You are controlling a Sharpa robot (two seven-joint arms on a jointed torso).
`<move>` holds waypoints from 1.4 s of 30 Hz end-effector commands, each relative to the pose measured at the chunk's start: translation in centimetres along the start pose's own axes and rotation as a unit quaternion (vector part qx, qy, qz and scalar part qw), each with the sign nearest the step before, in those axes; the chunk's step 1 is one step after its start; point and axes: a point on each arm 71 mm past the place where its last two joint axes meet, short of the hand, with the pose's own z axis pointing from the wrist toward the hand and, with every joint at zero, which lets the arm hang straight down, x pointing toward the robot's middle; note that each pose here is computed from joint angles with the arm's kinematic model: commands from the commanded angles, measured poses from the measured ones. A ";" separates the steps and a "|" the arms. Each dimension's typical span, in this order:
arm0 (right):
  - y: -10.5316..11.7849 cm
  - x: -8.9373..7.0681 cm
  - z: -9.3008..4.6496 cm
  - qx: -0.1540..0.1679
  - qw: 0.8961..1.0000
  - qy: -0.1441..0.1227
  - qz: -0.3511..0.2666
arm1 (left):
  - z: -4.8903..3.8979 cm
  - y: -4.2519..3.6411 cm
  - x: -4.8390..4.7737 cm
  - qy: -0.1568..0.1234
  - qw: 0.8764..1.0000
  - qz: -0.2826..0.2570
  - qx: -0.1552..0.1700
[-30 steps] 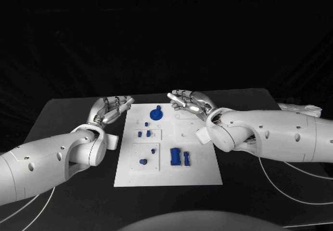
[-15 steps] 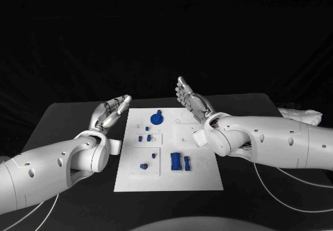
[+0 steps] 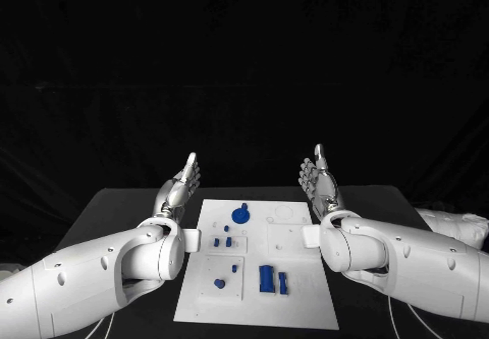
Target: Assemble the parts on the task board
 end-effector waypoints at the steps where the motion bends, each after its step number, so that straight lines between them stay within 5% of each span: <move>1: 0.1 -0.3 0.0 -0.011 1.000 -0.027 0.002 | -0.10 0.33 -0.20 -0.024 0.999 -0.001 -0.024; 42: 0.1 -0.3 0.0 -0.011 1.000 -0.027 0.002 | -0.10 0.33 -0.20 -0.024 0.999 -0.001 -0.024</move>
